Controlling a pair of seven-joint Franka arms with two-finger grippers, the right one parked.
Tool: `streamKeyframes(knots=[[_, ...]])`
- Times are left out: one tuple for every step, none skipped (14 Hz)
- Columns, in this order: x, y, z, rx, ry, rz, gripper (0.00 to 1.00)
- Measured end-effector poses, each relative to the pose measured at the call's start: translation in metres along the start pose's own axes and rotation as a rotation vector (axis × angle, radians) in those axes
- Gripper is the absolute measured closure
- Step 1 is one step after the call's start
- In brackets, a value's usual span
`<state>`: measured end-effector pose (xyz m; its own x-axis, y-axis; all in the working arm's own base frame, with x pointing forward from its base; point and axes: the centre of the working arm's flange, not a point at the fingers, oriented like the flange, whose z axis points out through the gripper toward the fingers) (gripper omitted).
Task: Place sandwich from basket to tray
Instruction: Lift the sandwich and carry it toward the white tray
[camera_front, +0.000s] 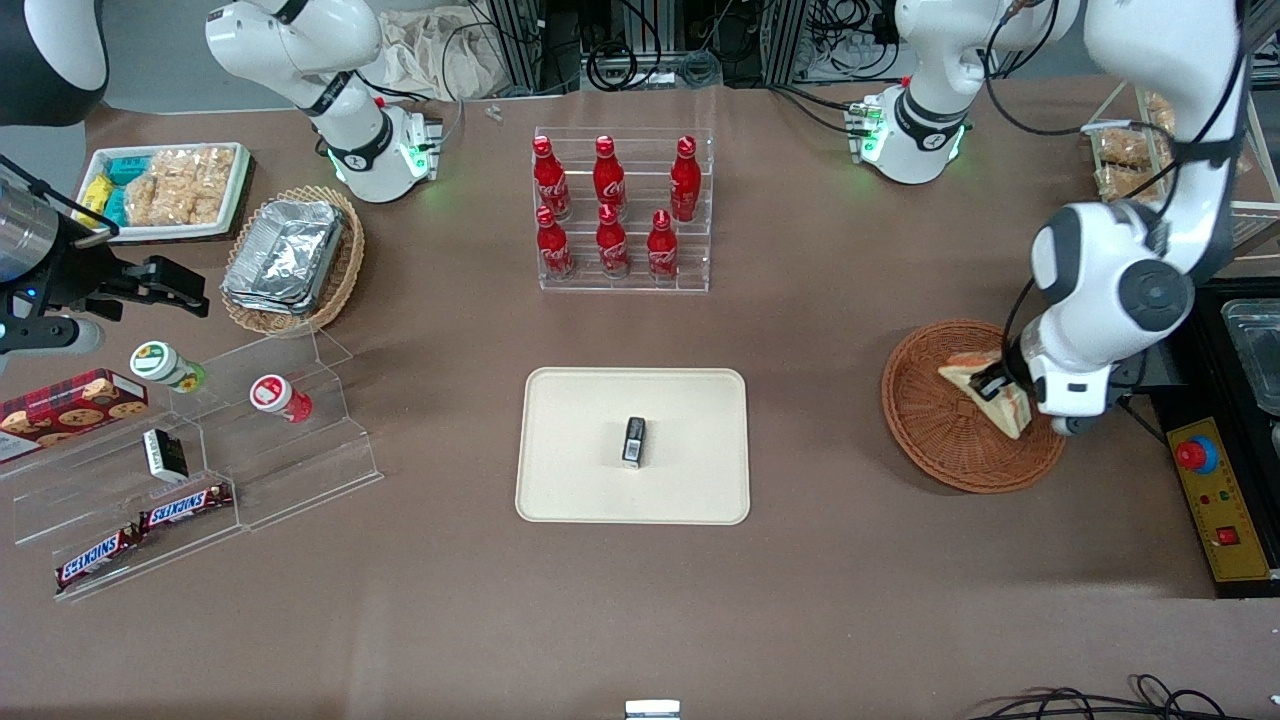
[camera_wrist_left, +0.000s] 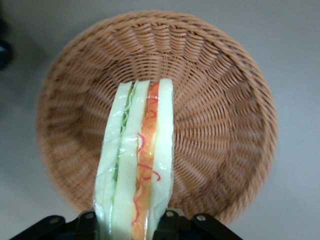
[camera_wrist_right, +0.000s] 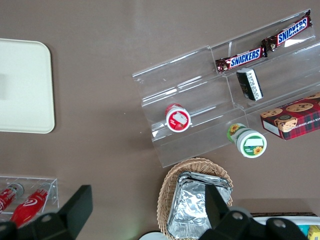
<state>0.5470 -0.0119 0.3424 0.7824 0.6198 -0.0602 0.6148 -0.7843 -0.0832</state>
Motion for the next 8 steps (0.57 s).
streamKeyframes(knots=[[-0.003, -0.001, -0.032, 0.006, -0.012, 0.03, 0.74], [-0.009, 0.001, -0.062, 0.012, -0.025, 0.07, 0.79], [-0.018, 0.007, -0.087, 0.009, -0.039, 0.119, 0.8], [-0.03, 0.022, -0.108, -0.002, -0.051, 0.176, 0.8], [-0.046, 0.041, -0.122, -0.015, -0.053, 0.241, 0.8], [-0.065, 0.061, -0.129, -0.023, -0.048, 0.315, 0.8], [-0.086, 0.084, -0.129, -0.024, -0.045, 0.398, 0.8], [-0.109, 0.108, -0.125, -0.025, -0.045, 0.473, 0.8]])
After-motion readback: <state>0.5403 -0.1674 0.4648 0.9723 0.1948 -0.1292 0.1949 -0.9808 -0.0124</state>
